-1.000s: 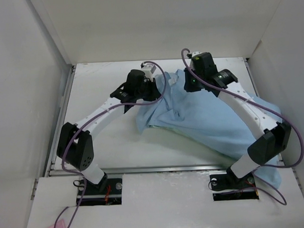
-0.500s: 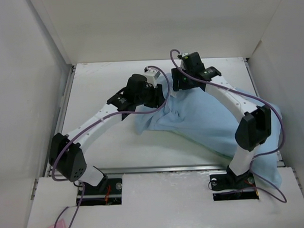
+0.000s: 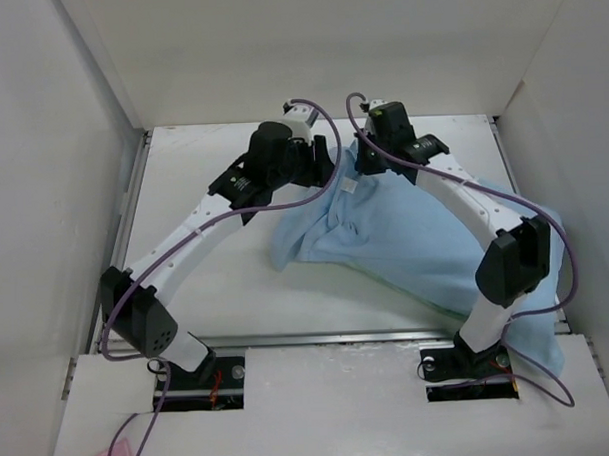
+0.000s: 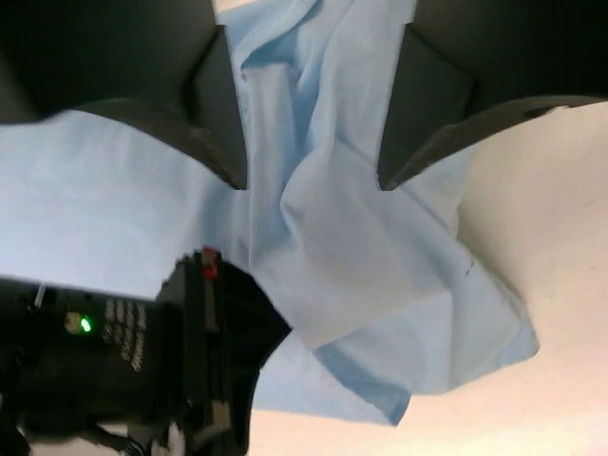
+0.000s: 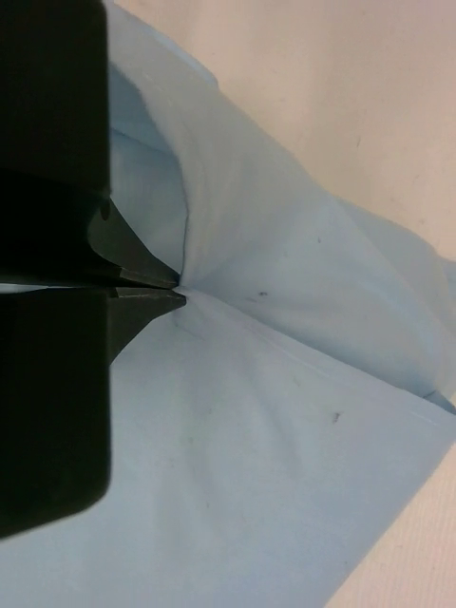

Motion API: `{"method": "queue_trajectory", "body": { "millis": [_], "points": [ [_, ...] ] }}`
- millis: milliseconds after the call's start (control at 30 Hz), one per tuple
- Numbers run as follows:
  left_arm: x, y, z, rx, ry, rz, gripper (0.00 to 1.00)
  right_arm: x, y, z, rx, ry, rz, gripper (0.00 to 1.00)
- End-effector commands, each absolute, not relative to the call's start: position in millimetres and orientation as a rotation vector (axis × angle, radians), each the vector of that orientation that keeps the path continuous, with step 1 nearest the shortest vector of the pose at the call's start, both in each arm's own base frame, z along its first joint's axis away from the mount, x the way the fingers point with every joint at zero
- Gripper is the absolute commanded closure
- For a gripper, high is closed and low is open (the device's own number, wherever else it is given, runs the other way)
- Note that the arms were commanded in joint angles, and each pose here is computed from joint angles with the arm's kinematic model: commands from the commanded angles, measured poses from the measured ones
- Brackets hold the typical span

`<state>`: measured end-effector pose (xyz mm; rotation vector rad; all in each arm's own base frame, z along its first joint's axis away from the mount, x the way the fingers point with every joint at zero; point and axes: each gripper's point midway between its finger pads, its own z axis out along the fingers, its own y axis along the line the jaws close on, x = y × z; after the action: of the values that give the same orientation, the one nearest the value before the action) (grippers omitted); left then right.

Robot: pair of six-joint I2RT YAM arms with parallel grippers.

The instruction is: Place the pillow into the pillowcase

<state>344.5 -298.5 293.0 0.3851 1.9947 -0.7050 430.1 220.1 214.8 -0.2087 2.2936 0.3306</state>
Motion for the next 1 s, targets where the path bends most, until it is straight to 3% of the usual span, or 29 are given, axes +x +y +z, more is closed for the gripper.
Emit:
{"method": "queue_trajectory", "body": {
  "millis": [0,33,167,300,633,667,700,767,800,967],
  "points": [
    [363,-321,290,0.426,1.975,-0.746,0.51,420,227,262,-0.224,2.165,0.432,1.0],
    [370,-326,294,0.425,1.967,-0.748,0.68,417,226,266,-0.223,2.156,0.435,1.0],
    [379,-358,257,0.512,2.044,-0.834,1.0,394,221,305,-0.26,2.067,0.489,1.0],
    [367,-390,204,0.618,2.145,-0.958,1.0,373,226,331,-0.351,2.006,0.571,1.0],
    [329,-418,176,0.743,2.14,-1.176,1.0,373,275,332,-0.588,1.963,0.891,1.0],
    [323,-412,189,0.744,2.123,-1.179,0.98,383,270,329,-0.56,1.974,0.859,1.0],
    [317,-407,195,0.744,2.115,-1.18,0.88,391,268,317,-0.547,2.004,0.852,1.0],
    [313,-380,221,0.668,2.073,-1.142,0.25,395,267,307,-0.543,2.025,0.859,1.0],
    [316,-369,231,0.633,2.052,-1.11,0.0,395,269,310,-0.541,2.017,0.873,1.0],
    [349,-290,280,0.305,2.007,-0.816,0.0,394,268,303,-0.542,2.009,0.873,1.0]
  ]
}}
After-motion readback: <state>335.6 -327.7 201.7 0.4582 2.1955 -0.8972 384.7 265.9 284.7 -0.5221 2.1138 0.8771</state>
